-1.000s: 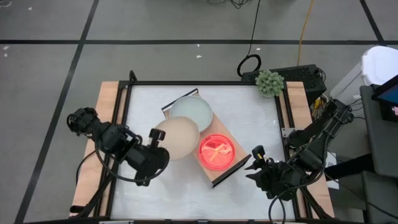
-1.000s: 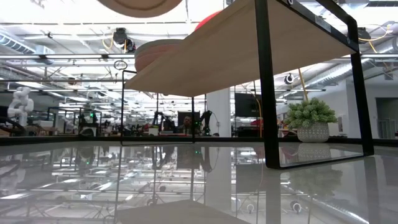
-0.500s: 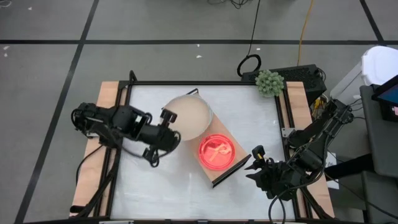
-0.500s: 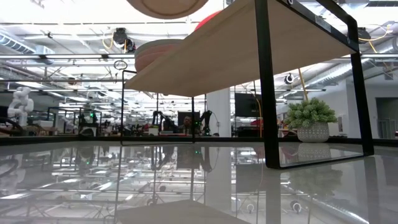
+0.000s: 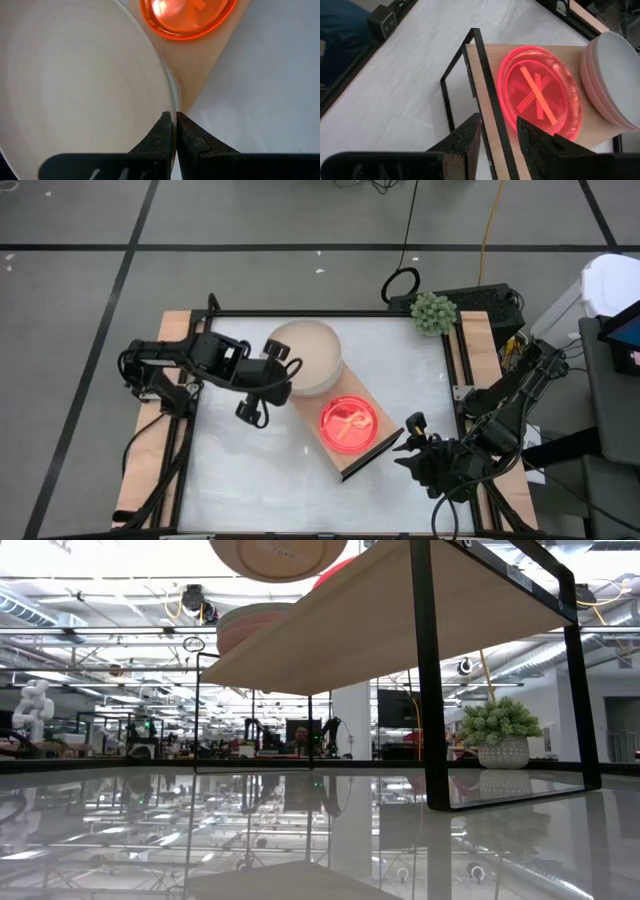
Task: Place and stack plates onto a shelf
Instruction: Stack the large brown plate on top of the large gray plate on the shelf
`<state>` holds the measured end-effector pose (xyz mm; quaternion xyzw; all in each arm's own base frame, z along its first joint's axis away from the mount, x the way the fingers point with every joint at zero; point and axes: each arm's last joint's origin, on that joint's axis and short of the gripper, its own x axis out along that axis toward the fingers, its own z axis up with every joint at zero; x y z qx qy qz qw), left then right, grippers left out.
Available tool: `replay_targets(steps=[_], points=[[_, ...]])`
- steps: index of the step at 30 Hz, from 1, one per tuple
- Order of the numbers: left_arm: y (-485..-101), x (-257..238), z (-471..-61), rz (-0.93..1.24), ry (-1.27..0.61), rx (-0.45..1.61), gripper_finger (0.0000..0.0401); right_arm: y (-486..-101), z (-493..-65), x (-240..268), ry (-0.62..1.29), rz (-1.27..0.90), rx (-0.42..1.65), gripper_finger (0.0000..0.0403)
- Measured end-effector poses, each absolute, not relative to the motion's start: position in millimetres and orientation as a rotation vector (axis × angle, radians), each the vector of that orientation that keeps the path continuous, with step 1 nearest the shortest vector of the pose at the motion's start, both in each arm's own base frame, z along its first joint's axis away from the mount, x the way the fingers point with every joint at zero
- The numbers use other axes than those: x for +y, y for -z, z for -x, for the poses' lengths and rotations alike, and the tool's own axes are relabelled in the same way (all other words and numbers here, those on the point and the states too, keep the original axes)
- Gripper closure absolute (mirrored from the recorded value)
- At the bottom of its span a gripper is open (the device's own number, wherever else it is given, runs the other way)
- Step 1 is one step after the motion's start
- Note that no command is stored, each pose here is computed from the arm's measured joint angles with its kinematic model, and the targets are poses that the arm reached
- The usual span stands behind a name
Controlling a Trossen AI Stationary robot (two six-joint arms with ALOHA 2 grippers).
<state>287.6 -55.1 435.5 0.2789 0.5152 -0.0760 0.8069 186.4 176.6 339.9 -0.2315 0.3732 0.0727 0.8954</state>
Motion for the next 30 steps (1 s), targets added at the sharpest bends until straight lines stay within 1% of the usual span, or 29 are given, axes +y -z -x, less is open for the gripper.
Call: replay_targets(steps=[6, 10, 22, 30], points=[[-433, -46, -294, -0.587, 0.143, 1.090, 0.0393, -340, -187, 176, -0.132, 0.485, 0.763, 0.0294], [-419, -41, -303, -0.587, 0.186, 1.112, 0.0393, -340, -187, 176, -0.129, 0.484, 0.760, 0.0294], [-368, -22, -318, -0.549, 0.153, 1.255, 0.0380, -340, -187, 176, -0.129, 0.485, 0.761, 0.0294], [-355, -22, -321, -0.466, 0.094, 1.269, 0.0377, -340, -187, 176, -0.128, 0.485, 0.761, 0.0294]])
